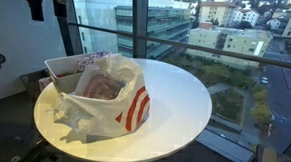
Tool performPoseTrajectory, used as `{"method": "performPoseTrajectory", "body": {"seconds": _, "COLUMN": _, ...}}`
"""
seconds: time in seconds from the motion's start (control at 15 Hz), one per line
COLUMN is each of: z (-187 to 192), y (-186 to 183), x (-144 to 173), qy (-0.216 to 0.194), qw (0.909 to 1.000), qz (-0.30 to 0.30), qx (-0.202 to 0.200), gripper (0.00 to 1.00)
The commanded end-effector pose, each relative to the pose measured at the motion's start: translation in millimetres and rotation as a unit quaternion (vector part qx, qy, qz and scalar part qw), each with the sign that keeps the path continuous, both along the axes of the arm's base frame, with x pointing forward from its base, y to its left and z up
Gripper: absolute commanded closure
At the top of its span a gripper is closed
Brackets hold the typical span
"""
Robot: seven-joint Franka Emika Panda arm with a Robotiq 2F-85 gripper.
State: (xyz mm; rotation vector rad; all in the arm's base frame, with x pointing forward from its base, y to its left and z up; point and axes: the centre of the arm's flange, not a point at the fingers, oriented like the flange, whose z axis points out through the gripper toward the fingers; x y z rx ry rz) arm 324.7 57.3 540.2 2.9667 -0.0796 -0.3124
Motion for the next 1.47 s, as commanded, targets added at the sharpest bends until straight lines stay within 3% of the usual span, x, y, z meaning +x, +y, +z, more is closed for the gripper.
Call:
{"method": "performPoseTrajectory", "body": {"seconds": 0.0, "z": 1, "y": 0, "x": 1, "qy": -0.001, "qw": 1.0000, "qz": 0.000, "qx": 0.000, "gripper": 0.00}}
{"method": "performPoseTrajectory", "body": {"seconds": 0.4, "z": 2, "y": 2, "x": 5, "qy": -0.003, "qw": 1.0000, "qz": 0.006, "qx": 0.000, "gripper": 0.00}}
{"method": "performPoseTrajectory", "body": {"seconds": 0.8, "z": -20, "y": 57, "x": 81, "qy": -0.010, "qw": 0.9964, "qz": 0.084, "qx": 0.007, "gripper": 0.00}}
{"method": "performPoseTrajectory", "body": {"seconds": 1.07, "z": -42, "y": 120, "x": 127, "qy": -0.003, "qw": 0.9851, "qz": 0.172, "qx": 0.004, "gripper": 0.00}}
{"method": "performPoseTrajectory", "body": {"seconds": 1.4, "z": -80, "y": 184, "x": 169, "qy": -0.001, "qw": 0.9603, "qz": 0.279, "qx": -0.013, "gripper": 0.00}}
